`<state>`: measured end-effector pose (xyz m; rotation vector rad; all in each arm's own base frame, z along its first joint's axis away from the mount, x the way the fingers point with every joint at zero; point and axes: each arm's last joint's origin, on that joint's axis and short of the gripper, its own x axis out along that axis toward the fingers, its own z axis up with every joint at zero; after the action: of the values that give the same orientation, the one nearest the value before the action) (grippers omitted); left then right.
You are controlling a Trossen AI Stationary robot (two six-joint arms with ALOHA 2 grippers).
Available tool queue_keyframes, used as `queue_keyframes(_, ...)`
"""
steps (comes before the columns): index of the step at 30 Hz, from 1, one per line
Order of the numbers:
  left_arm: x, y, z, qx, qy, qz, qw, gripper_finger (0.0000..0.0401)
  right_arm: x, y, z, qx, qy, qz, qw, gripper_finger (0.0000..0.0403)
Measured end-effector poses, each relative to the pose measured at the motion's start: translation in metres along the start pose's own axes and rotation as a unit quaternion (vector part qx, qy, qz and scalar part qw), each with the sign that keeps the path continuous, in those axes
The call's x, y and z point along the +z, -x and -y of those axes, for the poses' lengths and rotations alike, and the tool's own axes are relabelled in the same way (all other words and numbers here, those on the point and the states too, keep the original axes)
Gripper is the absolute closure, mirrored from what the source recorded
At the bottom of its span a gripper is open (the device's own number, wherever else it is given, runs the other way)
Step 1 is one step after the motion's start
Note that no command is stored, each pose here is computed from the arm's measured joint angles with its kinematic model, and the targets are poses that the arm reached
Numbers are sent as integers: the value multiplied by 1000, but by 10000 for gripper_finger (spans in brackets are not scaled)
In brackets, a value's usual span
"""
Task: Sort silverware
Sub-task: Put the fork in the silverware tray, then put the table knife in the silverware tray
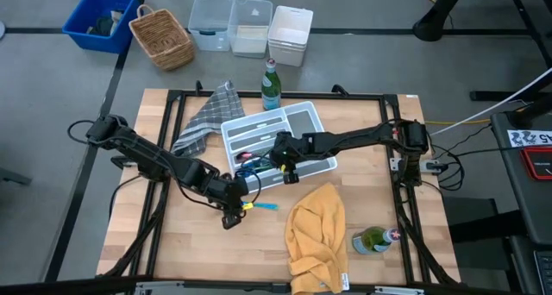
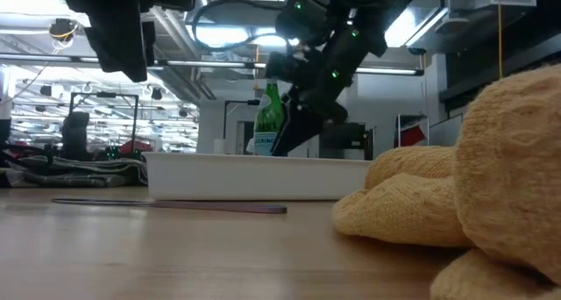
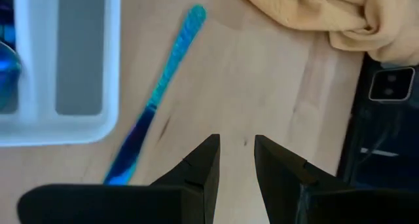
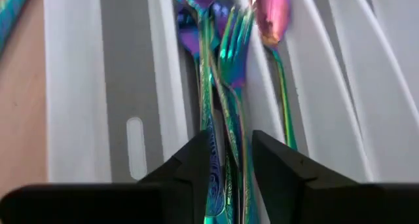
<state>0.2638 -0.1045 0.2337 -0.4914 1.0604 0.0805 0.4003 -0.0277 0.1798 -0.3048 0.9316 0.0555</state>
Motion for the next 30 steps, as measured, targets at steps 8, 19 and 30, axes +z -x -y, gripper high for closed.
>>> queue_keyframes(8,3,0,-3,53,-26,48,997,316,28,34,11,20,-64,-70,995,286)
queue_keyframes(19,6,-23,-1,69,-106,50,991,316,68,91,4,44,-82,-105,990,285)
queue_keyframes(30,2,-62,-4,96,-197,6,976,315,84,128,-33,63,-124,-140,980,285)
